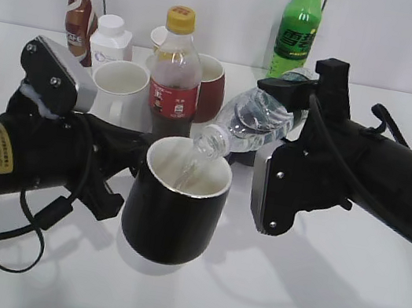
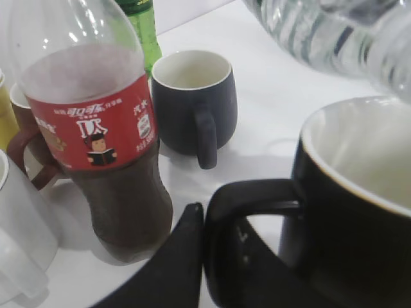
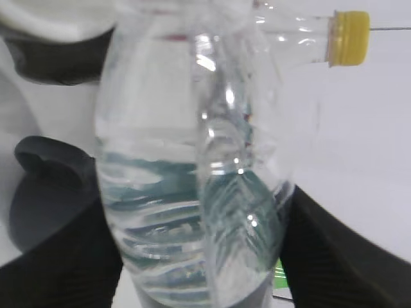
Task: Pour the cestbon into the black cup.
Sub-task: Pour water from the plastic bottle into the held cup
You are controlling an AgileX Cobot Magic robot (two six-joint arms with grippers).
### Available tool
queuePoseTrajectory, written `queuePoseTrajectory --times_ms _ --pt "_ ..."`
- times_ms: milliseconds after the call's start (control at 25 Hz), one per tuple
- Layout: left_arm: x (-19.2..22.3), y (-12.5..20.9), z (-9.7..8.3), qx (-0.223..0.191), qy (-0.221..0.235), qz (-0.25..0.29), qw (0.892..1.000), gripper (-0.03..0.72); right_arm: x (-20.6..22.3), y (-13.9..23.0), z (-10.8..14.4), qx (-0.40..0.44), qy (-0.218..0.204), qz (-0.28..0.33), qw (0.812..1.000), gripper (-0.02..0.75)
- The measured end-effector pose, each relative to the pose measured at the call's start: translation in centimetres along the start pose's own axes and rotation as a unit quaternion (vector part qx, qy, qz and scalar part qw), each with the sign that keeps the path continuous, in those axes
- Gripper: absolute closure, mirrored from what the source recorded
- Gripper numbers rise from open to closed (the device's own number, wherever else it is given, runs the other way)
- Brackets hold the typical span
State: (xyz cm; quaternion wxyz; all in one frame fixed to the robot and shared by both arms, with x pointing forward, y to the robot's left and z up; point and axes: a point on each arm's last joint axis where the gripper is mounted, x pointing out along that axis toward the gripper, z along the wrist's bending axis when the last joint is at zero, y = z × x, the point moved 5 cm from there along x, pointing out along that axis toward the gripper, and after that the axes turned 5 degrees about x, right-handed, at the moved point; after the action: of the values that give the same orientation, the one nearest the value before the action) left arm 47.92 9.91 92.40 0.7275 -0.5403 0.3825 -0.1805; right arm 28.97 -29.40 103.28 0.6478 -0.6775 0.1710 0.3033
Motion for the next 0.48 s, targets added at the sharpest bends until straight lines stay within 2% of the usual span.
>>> queuePoseTrajectory --times_ms 480 --pt "0.0 0.0 0.09 -0.003 -0.003 0.0 1.0 0.632 0.0 0.0 0.0 0.0 0.0 0.0 1.0 0.158"
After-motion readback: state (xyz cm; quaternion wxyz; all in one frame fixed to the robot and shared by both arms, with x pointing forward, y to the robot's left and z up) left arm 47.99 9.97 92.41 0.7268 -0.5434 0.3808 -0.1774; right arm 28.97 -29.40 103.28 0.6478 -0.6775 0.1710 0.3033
